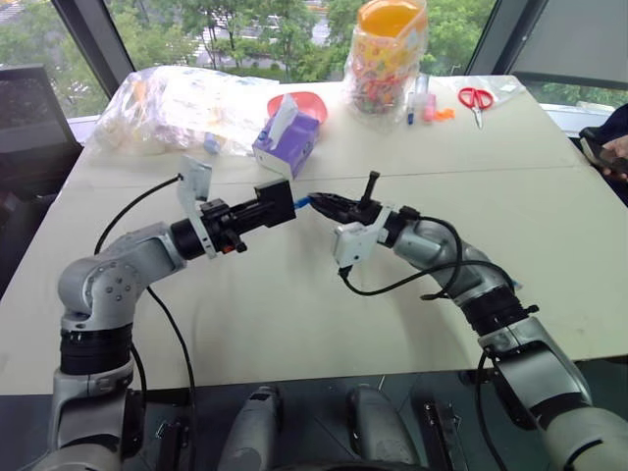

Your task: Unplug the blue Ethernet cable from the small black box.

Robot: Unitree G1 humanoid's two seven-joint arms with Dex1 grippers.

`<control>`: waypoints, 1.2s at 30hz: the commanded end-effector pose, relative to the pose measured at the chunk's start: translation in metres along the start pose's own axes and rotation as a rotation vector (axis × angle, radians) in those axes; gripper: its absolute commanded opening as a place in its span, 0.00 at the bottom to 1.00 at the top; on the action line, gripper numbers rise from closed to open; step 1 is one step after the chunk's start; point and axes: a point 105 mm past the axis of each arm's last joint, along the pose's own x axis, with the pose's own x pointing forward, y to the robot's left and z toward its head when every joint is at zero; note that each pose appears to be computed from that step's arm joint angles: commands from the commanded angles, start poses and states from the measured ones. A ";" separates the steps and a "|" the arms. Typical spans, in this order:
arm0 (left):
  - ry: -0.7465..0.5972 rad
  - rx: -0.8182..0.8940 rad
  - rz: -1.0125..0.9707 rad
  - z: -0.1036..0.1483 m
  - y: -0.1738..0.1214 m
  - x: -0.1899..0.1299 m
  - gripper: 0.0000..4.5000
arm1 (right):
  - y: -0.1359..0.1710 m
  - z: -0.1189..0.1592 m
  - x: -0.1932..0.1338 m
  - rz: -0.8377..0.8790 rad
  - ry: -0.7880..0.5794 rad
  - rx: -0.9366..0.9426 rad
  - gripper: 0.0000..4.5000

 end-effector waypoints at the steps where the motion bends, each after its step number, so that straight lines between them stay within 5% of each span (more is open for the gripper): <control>1: 0.012 0.046 -0.036 0.002 -0.006 -0.002 0.11 | -0.021 0.008 0.003 0.026 -0.045 0.196 0.44; 5: 0.039 0.071 -0.072 0.001 -0.009 -0.010 0.11 | -0.025 0.011 -0.002 0.199 -0.071 0.463 0.91; 15: 0.092 0.130 -0.237 0.000 -0.030 -0.029 0.11 | -0.009 0.046 -0.020 0.630 -0.182 1.059 0.91; 27: 0.083 0.148 -0.255 0.002 -0.035 -0.031 0.11 | -0.011 0.055 -0.017 0.730 -0.150 1.335 0.91; 30: 0.086 0.150 -0.261 0.002 -0.035 -0.031 0.11 | -0.013 0.056 -0.016 0.730 -0.158 1.363 0.74; 33: 0.089 0.151 -0.270 0.002 -0.036 -0.032 0.11 | -0.014 0.057 -0.015 0.734 -0.158 1.377 0.40; 36: 0.090 0.152 -0.277 0.003 -0.036 -0.032 0.11 | -0.017 0.060 -0.015 0.747 -0.169 1.402 0.40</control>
